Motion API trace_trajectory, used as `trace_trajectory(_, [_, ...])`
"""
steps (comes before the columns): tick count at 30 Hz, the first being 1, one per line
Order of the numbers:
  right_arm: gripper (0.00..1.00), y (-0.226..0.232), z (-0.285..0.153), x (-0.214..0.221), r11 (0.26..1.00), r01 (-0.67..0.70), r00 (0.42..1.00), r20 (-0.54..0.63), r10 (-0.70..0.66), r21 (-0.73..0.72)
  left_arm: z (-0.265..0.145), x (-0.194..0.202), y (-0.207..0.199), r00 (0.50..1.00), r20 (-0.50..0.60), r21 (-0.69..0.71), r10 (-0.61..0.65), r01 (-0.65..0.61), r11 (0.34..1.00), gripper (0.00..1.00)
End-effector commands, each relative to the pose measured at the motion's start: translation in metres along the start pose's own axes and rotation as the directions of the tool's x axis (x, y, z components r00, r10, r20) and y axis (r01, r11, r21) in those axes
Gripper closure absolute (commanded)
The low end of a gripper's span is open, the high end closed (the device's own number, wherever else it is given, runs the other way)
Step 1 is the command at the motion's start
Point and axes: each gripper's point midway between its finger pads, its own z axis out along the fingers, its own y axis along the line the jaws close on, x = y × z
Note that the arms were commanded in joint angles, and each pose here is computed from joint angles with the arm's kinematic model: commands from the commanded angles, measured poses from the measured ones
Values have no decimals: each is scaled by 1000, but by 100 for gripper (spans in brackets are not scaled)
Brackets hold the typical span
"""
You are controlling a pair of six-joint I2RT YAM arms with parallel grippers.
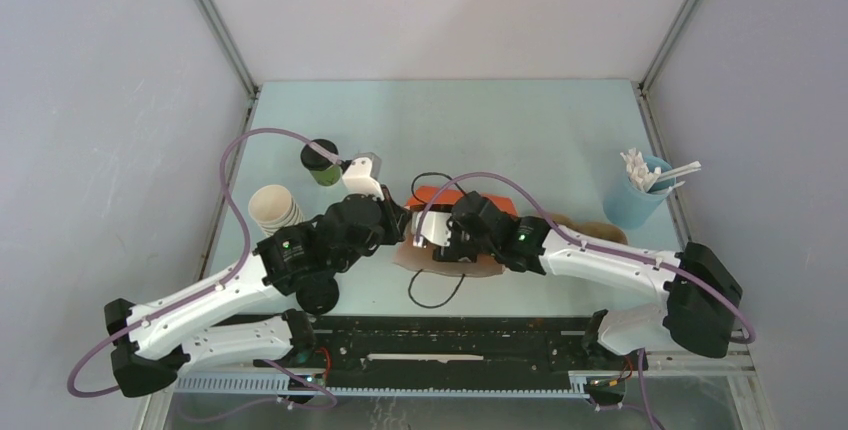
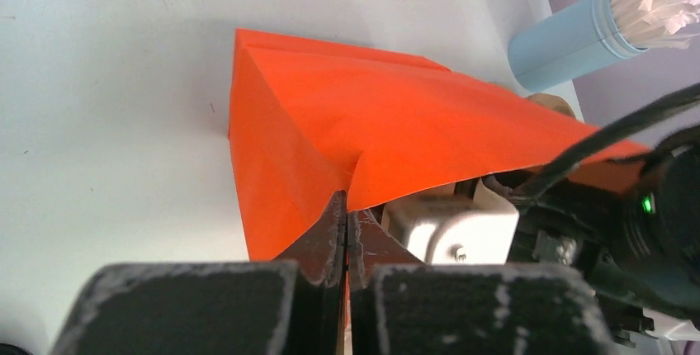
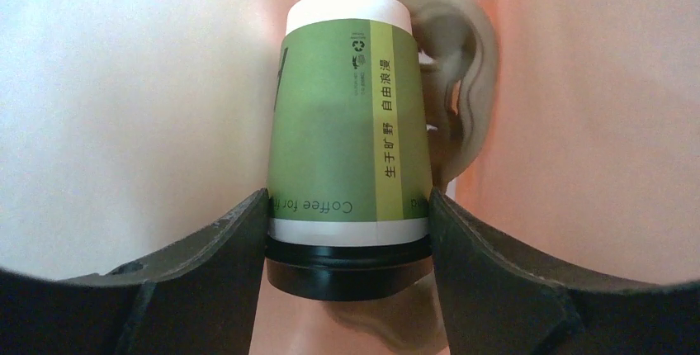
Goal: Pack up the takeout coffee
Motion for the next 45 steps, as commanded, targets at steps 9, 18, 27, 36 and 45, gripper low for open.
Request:
trace_trajectory(9, [48,4,-55,-5,998,-28,973,-228,39,49,-11,-41,0,995,95,-89,-20,28,996,100])
trace_trajectory(18, [53,16,-73,18,998,-23,895,-444,47,60,-13,-44,10,994,109,-144,-31,47,989,100])
trace_trajectory(27, [54,9,-87,23,993,-67,796,-594,114,101,-13,-43,6,993,110,-120,-36,49,992,100])
trace_trajectory(36, [51,8,-67,38,992,-89,757,-641,125,88,-12,-40,-4,994,105,-45,-27,32,998,100])
trace_trajectory(45, [59,-2,-52,16,980,-158,827,-526,199,123,-12,-39,-6,995,103,-23,-10,13,1000,100])
